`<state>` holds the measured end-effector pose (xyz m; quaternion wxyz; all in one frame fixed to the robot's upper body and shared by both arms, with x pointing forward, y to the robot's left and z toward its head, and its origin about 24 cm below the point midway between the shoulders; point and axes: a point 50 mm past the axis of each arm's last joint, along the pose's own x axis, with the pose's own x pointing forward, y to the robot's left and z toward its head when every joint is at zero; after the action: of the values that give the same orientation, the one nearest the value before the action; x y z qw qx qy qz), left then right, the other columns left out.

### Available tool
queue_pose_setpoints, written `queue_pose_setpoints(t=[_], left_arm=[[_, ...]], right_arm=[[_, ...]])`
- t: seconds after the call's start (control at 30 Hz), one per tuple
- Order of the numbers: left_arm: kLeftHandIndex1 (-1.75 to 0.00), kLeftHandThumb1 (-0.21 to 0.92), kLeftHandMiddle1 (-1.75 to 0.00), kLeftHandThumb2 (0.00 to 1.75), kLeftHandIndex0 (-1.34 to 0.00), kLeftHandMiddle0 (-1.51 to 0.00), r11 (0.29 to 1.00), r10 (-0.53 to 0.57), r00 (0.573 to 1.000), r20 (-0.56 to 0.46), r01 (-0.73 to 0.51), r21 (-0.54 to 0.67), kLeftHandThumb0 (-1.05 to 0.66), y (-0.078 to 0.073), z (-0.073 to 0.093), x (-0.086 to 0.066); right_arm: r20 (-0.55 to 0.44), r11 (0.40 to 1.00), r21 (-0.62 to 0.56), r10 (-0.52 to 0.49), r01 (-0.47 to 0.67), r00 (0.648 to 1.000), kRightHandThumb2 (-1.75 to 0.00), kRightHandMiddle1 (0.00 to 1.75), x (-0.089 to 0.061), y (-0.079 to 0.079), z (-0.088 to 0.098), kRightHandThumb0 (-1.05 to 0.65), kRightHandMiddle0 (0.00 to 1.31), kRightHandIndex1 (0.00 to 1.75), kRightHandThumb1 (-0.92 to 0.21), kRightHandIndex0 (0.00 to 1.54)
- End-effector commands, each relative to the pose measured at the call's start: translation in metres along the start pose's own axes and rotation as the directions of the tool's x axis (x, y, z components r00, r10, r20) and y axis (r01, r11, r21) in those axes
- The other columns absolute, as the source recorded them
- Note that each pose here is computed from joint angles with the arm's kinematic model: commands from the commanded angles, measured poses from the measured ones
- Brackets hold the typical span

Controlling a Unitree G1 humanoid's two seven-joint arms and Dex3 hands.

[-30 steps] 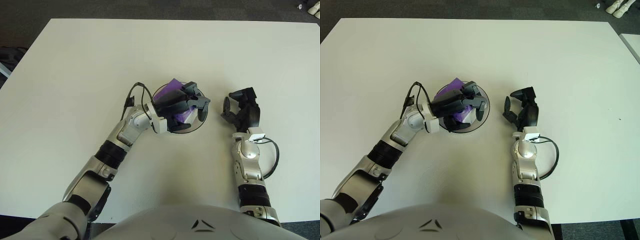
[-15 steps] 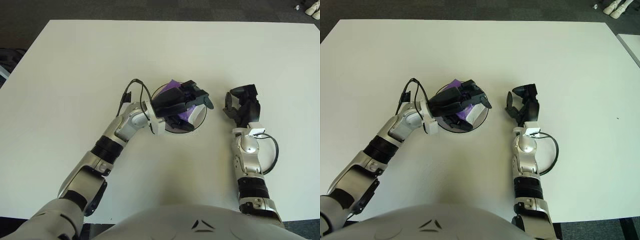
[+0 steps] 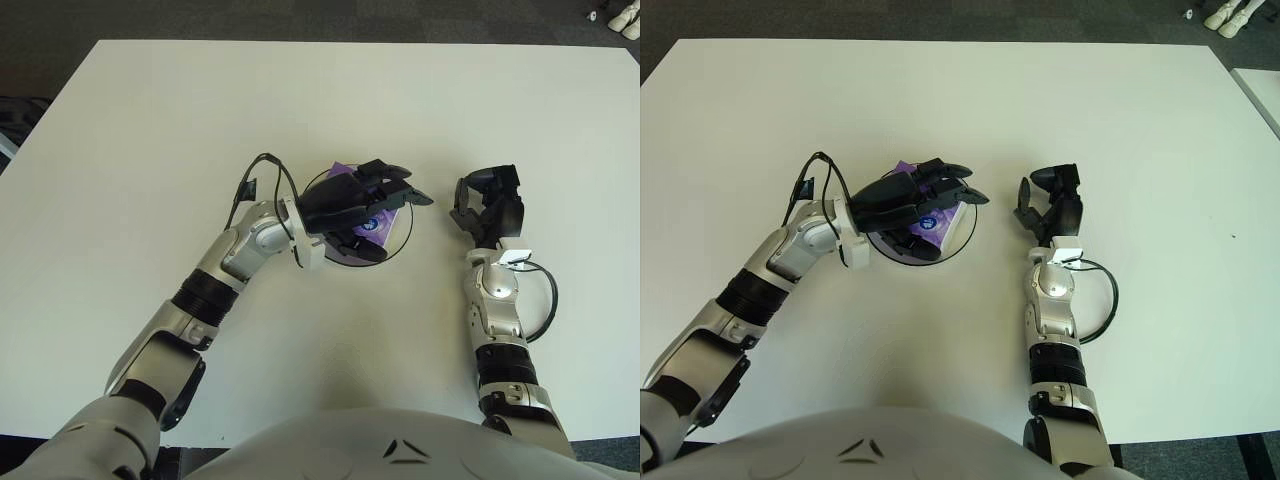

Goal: Put the tissue paper into the plate.

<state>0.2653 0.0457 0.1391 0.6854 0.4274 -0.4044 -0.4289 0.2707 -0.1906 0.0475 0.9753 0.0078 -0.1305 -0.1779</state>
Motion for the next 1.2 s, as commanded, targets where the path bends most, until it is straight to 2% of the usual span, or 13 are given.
queue_pose_setpoints(t=[0.0,0.27,0.47,0.6,0.7,0.83,0.9,0.93,1.0,1.03,1.1,1.17], left_arm=[[-0.36,0.92,-0.28,0.80,0.00,0.00,1.000,-0.012,1.000,0.015,0.012,0.029,-0.99,0.003,0.003,0.001],[-0.24,0.92,-0.23,0.81,0.00,0.00,0.999,0.020,1.000,0.019,-0.021,0.042,-0.98,0.003,0.002,0.001],[-0.18,0.92,-0.16,0.84,0.00,0.00,0.997,0.055,0.998,0.015,-0.056,0.050,-0.99,0.004,0.001,-0.001],[-0.19,0.92,-0.15,0.84,0.00,0.00,0.994,0.100,0.995,0.015,-0.101,0.050,-0.99,0.005,0.000,-0.003],[-0.25,0.92,-0.16,0.81,0.00,0.00,0.984,0.174,0.985,0.019,-0.175,0.045,-1.00,0.009,-0.002,-0.007],[-0.35,0.92,-0.24,0.77,0.00,-0.01,0.961,0.274,0.962,0.022,-0.274,0.026,-0.98,0.011,-0.002,-0.009],[-0.37,0.92,-0.27,0.76,0.00,0.00,0.938,0.348,0.938,0.012,-0.348,-0.008,-0.98,0.013,-0.004,-0.010],[-0.45,0.92,-0.39,0.77,0.00,0.00,0.927,0.374,0.928,0.008,-0.373,-0.020,-0.92,0.013,-0.004,-0.011],[-0.51,0.92,-0.46,0.77,0.00,-0.01,0.884,0.462,0.887,-0.021,-0.462,-0.068,-0.88,0.014,-0.008,-0.015],[-0.61,0.92,-0.56,0.76,0.00,-0.03,0.864,0.494,0.869,-0.036,-0.495,-0.087,-0.83,0.014,-0.010,-0.017],[-0.68,0.92,-0.62,0.75,0.00,-0.04,0.826,0.548,0.835,-0.061,-0.551,-0.118,-0.78,0.015,-0.012,-0.020],[-0.85,0.89,-0.71,0.79,0.00,-0.07,0.796,0.584,0.808,-0.079,-0.589,-0.139,-0.69,0.015,-0.013,-0.023]], right_arm=[[-0.282,0.996,-0.078,-0.055,0.035,0.958,-0.80,1.75,-0.046,-0.021,-0.057,-0.38,0.31,1.42,-0.72,0.45],[-0.309,0.997,-0.064,-0.063,0.046,0.949,-0.84,1.75,-0.047,-0.019,-0.059,-0.38,0.33,1.42,-0.69,0.44],[-0.322,0.997,-0.062,-0.071,0.054,0.944,-0.96,1.75,-0.047,-0.017,-0.059,-0.40,0.39,1.53,-0.60,0.47],[-0.296,0.997,-0.057,-0.068,0.053,0.953,-0.98,1.75,-0.046,-0.014,-0.050,-0.41,0.41,1.57,-0.58,0.49],[-0.233,0.999,-0.041,-0.028,0.019,0.972,-0.98,1.75,-0.046,-0.010,-0.036,-0.41,0.41,1.55,-0.58,0.53],[-0.207,0.999,-0.031,0.013,-0.020,0.978,-0.96,1.75,-0.047,-0.009,-0.031,-0.40,0.39,1.48,-0.60,0.60],[-0.204,0.999,-0.033,0.023,-0.030,0.979,-0.95,1.75,-0.048,-0.008,-0.031,-0.40,0.39,1.47,-0.61,0.61],[-0.203,0.999,-0.034,0.025,-0.033,0.979,-0.93,1.75,-0.048,-0.008,-0.031,-0.39,0.38,1.43,-0.63,0.63],[-0.213,0.998,-0.037,0.034,-0.043,0.976,-0.91,1.75,-0.048,-0.007,-0.030,-0.39,0.37,1.41,-0.64,0.64],[-0.218,0.998,-0.038,0.037,-0.046,0.975,-0.89,1.75,-0.048,-0.007,-0.030,-0.39,0.36,1.40,-0.66,0.65],[-0.223,0.998,-0.041,0.040,-0.050,0.974,-0.88,1.75,-0.049,-0.008,-0.030,-0.39,0.35,1.39,-0.67,0.66],[-0.226,0.998,-0.043,0.041,-0.052,0.973,-0.87,1.75,-0.049,-0.008,-0.030,-0.39,0.34,1.39,-0.67,0.67]])
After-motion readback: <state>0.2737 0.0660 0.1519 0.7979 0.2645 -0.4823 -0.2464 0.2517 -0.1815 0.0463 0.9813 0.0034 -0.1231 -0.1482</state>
